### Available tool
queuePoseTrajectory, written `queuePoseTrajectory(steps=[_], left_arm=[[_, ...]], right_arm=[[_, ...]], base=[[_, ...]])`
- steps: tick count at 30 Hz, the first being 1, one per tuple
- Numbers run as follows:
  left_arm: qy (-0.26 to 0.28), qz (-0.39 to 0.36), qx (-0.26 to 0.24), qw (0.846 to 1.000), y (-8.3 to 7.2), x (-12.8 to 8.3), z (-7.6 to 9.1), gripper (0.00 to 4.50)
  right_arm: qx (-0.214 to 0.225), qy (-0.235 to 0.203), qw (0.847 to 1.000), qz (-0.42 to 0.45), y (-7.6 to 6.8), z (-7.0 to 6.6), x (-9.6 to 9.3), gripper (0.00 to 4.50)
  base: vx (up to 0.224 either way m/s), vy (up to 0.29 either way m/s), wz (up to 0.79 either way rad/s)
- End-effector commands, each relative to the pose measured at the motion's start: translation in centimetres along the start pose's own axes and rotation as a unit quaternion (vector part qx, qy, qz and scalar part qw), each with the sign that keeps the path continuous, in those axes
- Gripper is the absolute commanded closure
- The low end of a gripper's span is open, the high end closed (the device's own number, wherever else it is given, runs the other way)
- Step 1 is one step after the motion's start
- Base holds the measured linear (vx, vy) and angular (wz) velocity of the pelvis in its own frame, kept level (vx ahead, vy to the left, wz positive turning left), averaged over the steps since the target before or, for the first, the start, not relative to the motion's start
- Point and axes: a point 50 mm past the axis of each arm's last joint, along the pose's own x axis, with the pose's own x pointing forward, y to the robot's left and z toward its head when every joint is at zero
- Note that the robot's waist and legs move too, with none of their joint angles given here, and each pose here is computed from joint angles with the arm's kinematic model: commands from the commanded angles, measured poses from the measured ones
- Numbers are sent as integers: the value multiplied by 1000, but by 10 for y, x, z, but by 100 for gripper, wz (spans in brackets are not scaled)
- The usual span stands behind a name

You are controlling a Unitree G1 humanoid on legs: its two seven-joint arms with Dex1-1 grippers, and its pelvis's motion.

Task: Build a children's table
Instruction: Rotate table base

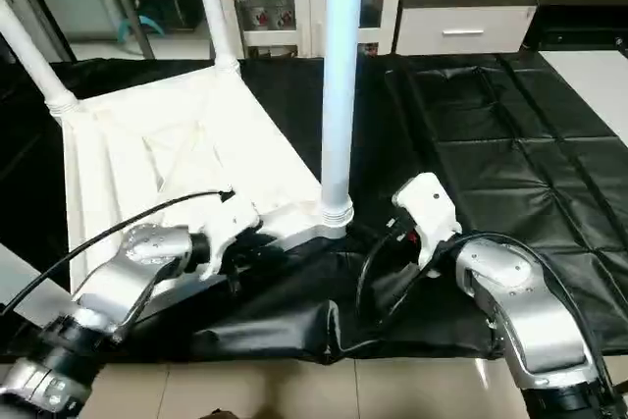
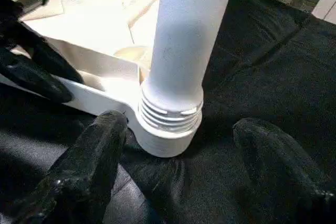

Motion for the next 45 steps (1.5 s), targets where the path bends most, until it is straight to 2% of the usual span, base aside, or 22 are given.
queuePoseTrajectory(steps=[1,6,12,17,23,26,29,30,31,33,39,41,45], left_arm=[[4,4,6,1000,3,1,0,368],[2,2,13,1000,6,4,3,368],[33,-3,13,999,7,4,-7,368],[74,-18,9,997,5,2,-18,421],[87,-23,-3,996,5,0,-22,446],[75,-26,-12,997,5,1,-19,446],[29,-47,-12,998,-1,5,-14,446],[29,-47,-12,998,-1,5,-14,446],[6,-70,1,998,-7,6,-12,446],[-5,-96,11,995,-15,7,-12,446],[-20,-177,52,983,-31,2,-6,446],[-19,-184,55,981,-32,1,-6,446],[-18,-208,81,975,-30,1,-2,446]], right_arm=[[0,-7,1000,4,0,3,-2,85],[-1,-8,1000,4,1,3,-1,85],[0,-12,1000,10,3,3,-3,85],[4,-16,1000,26,4,2,-5,85],[3,-16,1000,26,2,3,-5,85],[6,-23,999,23,0,5,-4,85],[13,-29,999,26,-2,4,-3,85],[13,-29,999,26,-2,4,-3,85],[17,-30,999,33,-2,3,-4,85],[19,-27,998,45,-3,0,-4,85],[4,-9,995,99,-7,-9,-8,85],[3,-6,994,106,-8,-10,-8,85],[-33,31,984,173,-3,-18,-6,85]], base=[[0,0,0],[0,0,0],[0,0,0],[0,0,0],[0,0,0],[0,0,0],[0,0,0],[0,0,0],[0,0,0],[0,0,0],[0,0,0],[0,0,0],[0,0,0]])
